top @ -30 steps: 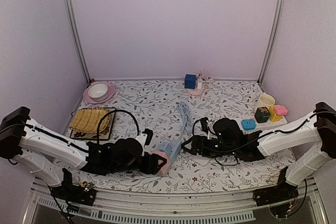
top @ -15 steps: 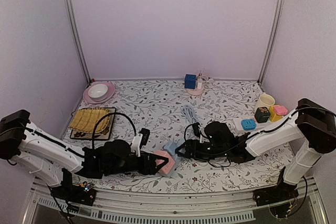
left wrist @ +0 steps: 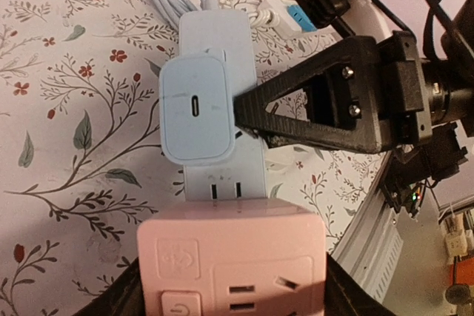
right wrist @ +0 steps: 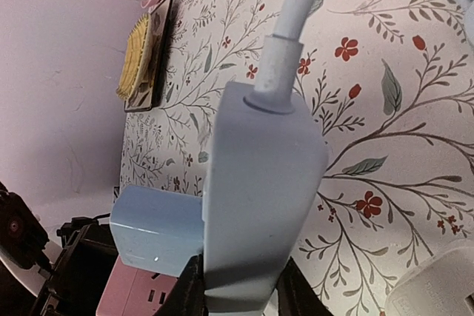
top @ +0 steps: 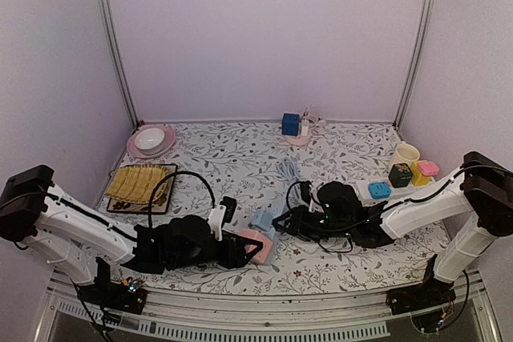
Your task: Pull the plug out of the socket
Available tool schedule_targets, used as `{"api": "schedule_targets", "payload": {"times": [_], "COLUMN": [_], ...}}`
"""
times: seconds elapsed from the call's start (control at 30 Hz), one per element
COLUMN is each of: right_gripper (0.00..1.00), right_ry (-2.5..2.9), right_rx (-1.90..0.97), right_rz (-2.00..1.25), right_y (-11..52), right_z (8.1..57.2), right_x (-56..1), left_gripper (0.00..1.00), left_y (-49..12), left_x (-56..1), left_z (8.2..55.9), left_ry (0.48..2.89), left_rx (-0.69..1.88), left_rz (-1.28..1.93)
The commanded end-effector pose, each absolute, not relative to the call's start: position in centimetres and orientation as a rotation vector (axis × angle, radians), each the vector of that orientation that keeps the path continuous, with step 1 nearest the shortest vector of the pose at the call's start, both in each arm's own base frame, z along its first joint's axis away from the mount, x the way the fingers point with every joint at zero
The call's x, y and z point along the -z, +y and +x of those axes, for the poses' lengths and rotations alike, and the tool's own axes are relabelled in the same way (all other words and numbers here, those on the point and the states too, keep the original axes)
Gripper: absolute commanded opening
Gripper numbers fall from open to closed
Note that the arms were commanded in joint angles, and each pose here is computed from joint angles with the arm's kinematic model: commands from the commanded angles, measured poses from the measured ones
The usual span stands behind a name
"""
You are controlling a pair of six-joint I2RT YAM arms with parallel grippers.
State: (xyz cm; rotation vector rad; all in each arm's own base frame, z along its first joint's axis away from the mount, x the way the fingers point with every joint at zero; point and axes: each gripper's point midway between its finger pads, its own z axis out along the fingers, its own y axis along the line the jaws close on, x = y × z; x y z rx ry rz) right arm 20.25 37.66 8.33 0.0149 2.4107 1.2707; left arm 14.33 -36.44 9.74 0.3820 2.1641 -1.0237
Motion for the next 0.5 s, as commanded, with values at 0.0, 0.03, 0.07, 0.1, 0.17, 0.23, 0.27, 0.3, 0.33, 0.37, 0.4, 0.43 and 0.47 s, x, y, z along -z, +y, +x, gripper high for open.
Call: {"api": "schedule_targets", "payload": {"times": [0.0,0.03,0.07,0.1,0.17,0.23,0.27,0.3,0.33,0.37,0.4,0.43,0.47], "right_gripper": [0.10,0.09,0.07,0.06,0.04,0.04,0.04,0.04,0.04,0.04,0.04,0.04,0.04], "right_ry": [2.362,2.361,2.365,2.370,2.378,2.378,2.378,2.378,2.380,2.382,2.381,2.381,2.379], "right_rx": [-1.246,-1.228,-1.202,-1.172,-1.094,-1.009,-0.971,-0.940,-0.911,-0.887,-0.865,-0.849,-0.837], "right_rz": [-0.060,-0.058,-0.054,-0.055,-0.055,-0.053,-0.053,-0.052,-0.048,-0.043,-0.036,-0.031,-0.026], "right_y": [37.5,37.3,37.1,36.9,36.4,35.8,35.5,35.2,34.7,34.4,34.0,33.7,33.4], "right_z": [19.7,19.8,19.9,20.0,20.3,20.6,20.8,20.9,21.0,21.1,21.2,21.3,21.3], "right_x": [-9.5,-9.5,-9.4,-9.2,-8.9,-8.7,-8.6,-8.5,-8.3,-8.1,-8.0,-8.0,-7.9], "left_gripper": [0.31,0.31,0.31,0.31,0.31,0.31,0.31,0.31,0.32,0.32,0.32,0.32,0.32], "left_y": [-39.5,-39.6,-39.5,-39.5,-39.5,-39.4,-39.4,-39.3,-39.2,-39.0,-38.9,-38.6,-38.3], "left_x": [-15.6,-15.7,-15.7,-15.8,-16.2,-16.5,-16.6,-16.8,-17.0,-17.0,-17.1,-17.4,-17.3], "left_z": [13.6,13.7,13.6,13.5,13.4,13.3,13.2,13.2,13.1,13.2,13.2,13.2,13.2], "left_ry": [1.997,1.997,1.997,1.991,1.974,1.964,1.959,1.953,1.946,1.944,1.938,1.925,1.920], "left_rx": [1.188,1.178,1.169,1.163,1.148,1.132,1.126,1.122,1.122,1.117,1.120,1.128,1.130], "left_rz": [0.393,0.394,0.397,0.401,0.408,0.418,0.421,0.423,0.421,0.418,0.415,0.405,0.400]}}
